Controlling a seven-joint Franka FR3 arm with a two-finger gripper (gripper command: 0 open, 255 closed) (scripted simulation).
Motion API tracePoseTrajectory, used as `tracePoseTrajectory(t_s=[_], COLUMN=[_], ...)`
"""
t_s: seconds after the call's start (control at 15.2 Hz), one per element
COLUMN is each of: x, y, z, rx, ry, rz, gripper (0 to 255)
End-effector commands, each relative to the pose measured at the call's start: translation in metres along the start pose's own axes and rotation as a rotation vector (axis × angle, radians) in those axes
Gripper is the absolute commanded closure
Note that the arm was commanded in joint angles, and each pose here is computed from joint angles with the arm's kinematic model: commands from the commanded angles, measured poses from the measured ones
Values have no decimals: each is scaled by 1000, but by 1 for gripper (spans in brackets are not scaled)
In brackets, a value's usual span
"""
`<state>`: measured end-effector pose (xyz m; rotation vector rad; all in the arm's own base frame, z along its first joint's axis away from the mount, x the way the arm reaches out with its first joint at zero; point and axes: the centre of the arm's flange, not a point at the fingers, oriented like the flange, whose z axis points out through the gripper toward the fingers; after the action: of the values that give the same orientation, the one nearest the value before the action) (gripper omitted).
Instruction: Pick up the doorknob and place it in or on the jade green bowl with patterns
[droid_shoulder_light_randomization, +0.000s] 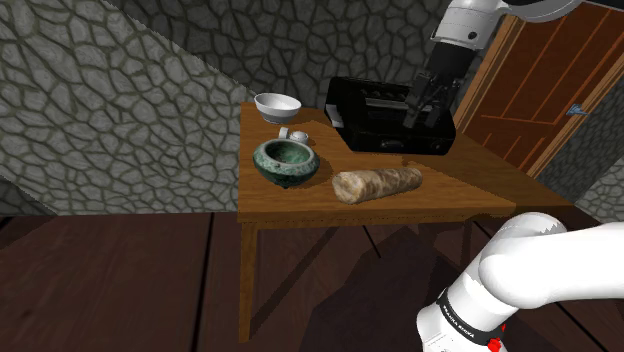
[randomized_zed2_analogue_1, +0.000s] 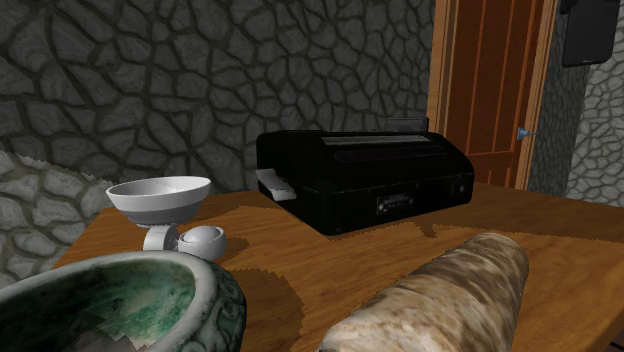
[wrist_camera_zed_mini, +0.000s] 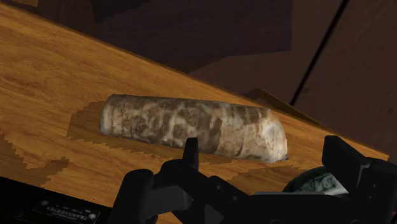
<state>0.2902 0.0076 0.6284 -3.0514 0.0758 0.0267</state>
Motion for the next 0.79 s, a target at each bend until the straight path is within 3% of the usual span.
tracePoseTrajectory(t_s=[0.0, 0.73], x=[0, 119], y=[0, 11], z=[0, 66], rx=[0, -47], ry=[0, 53], rz=[0, -220], gripper=[0, 0])
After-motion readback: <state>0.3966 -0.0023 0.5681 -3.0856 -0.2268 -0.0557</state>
